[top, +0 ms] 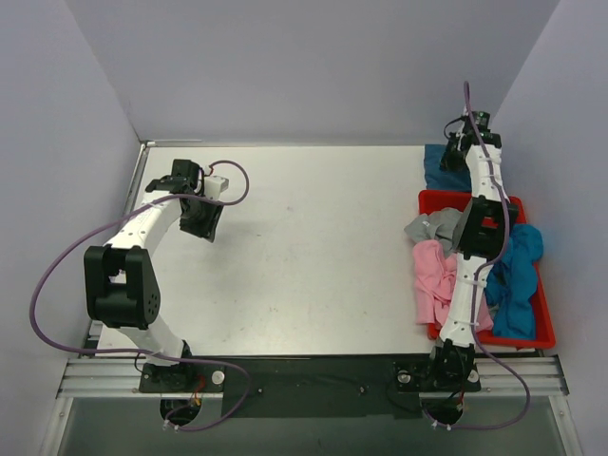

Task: Fold and stack the t-shirts
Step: Smooth out wrinkles on the folded tshirt

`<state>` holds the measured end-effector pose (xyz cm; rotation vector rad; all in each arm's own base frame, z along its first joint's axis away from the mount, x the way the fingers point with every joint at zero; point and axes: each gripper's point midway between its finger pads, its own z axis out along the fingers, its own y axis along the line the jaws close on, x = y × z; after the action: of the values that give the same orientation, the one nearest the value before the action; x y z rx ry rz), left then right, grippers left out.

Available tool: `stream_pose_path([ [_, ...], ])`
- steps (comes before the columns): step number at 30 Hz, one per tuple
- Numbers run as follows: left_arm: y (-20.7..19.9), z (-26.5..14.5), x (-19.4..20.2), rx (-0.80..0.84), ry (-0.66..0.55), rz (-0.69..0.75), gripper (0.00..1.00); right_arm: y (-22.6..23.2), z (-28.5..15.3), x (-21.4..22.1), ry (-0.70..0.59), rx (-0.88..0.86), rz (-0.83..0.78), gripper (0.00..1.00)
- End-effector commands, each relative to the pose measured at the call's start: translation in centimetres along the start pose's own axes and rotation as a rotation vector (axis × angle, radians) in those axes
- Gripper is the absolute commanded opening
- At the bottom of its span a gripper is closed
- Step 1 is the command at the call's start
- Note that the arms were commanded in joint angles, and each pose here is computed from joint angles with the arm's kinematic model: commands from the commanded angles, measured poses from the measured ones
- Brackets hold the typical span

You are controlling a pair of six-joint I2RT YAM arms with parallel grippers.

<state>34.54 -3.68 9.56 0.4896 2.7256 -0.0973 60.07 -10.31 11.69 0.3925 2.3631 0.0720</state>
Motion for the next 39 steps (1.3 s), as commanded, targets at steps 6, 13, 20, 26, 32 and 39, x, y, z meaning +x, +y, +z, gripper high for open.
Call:
stream_pose_path([
  [6, 0.5, -0.6, -0.9, -0.017, -0.048, 0.014, 0.49, -1.9, 3.0, 7.8, 0.255, -0.008, 0.071, 0.00],
  [13, 0.4, -0.9, -1.3, -0.013, -0.066, 0.011, 0.49, -0.4, -1.3, 4.9, 0.186, -0.060, -0.049, 0.00],
  [20, -0.1, -1.1, -1.2, 0.006, -0.087, 0.011, 0.49, 2.6, -7.0, 1.3, 0.067, -0.099, -0.152, 0.00],
  [26, -0.1, -2.3, -1.8, -0.001, -0.134, 0.017, 0.49, 3.8, -5.8, 5.6, 0.168, -0.114, -0.172, 0.00],
  [32, -0.1, -2.8, -1.4, -0.009, -0.146, 0.029, 0.49, 4.2, -3.8, 10.9, 0.313, -0.135, -0.175, 0.00],
  [39, -0.4, -3.5, -1.2, -0.007, -0.166, 0.035, 0.49, 1.9, -5.6, 13.9, 0.385, -0.059, -0.210, 0.00],
])
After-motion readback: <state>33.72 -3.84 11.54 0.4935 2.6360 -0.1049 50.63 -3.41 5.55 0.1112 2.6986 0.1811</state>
